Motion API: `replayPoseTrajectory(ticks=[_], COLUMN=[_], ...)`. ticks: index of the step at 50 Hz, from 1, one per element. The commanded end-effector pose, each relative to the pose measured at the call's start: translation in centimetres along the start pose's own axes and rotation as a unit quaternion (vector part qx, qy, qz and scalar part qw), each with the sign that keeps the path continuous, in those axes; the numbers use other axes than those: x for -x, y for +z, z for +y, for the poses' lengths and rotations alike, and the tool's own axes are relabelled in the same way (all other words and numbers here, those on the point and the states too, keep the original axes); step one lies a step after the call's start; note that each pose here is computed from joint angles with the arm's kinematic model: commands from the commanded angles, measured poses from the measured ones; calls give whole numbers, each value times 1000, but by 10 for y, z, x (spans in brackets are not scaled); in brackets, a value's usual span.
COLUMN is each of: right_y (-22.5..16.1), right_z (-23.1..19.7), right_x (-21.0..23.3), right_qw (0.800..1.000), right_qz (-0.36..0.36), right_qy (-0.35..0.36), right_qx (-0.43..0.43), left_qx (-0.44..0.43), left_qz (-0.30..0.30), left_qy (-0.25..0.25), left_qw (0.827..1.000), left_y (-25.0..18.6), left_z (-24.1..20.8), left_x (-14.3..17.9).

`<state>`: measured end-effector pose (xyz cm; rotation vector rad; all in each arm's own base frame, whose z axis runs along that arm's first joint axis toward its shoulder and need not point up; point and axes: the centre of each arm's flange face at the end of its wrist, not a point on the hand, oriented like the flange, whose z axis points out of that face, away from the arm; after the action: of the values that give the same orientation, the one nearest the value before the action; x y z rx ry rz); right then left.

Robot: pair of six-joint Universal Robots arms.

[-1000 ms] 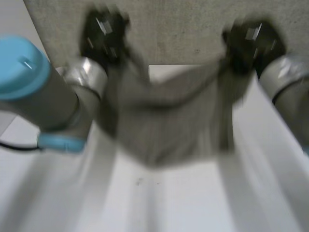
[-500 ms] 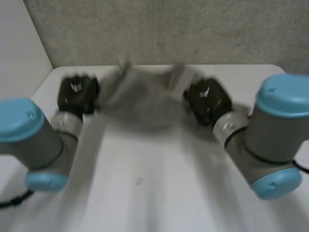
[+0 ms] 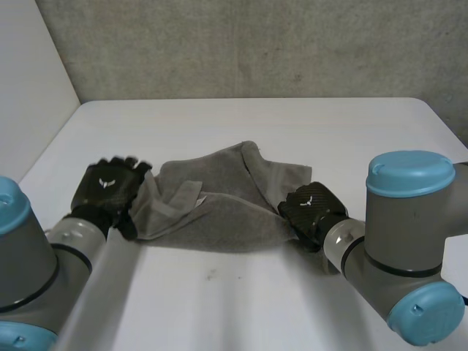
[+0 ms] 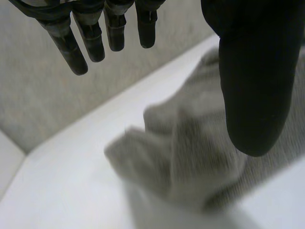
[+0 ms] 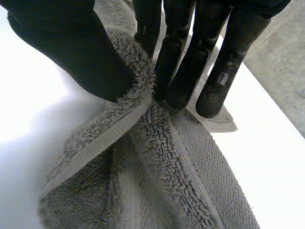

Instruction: Fold the laundry

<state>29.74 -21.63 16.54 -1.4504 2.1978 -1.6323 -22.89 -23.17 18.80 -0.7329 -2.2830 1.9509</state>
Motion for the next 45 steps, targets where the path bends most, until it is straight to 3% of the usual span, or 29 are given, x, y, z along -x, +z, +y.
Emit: replayPoseTrajectory(ticks=[1,6,9,20,45], right_y=[0,1,1,0,-1], right_z=[4,4,5,2,2], right_x=[4,4,3,1,0], right_qw=[1000,1000,1000,1000,1000], right_qz=[-1,1,1,7,8], right_qy=[-6,-6,-5,-6,-6], right_qx=[-2,-6,-5,-10,-12], left_qx=[-81,-89,-75,66,78], left_qz=[46,120,127,188,198], left_qy=[4,13,14,17,27], left_qw=[996,989,989,980,977], left_y=[4,25,33,96,123], left_z=[-44,-49,-45,-2,20], left_x=[-13,-51,-56,-86,-96])
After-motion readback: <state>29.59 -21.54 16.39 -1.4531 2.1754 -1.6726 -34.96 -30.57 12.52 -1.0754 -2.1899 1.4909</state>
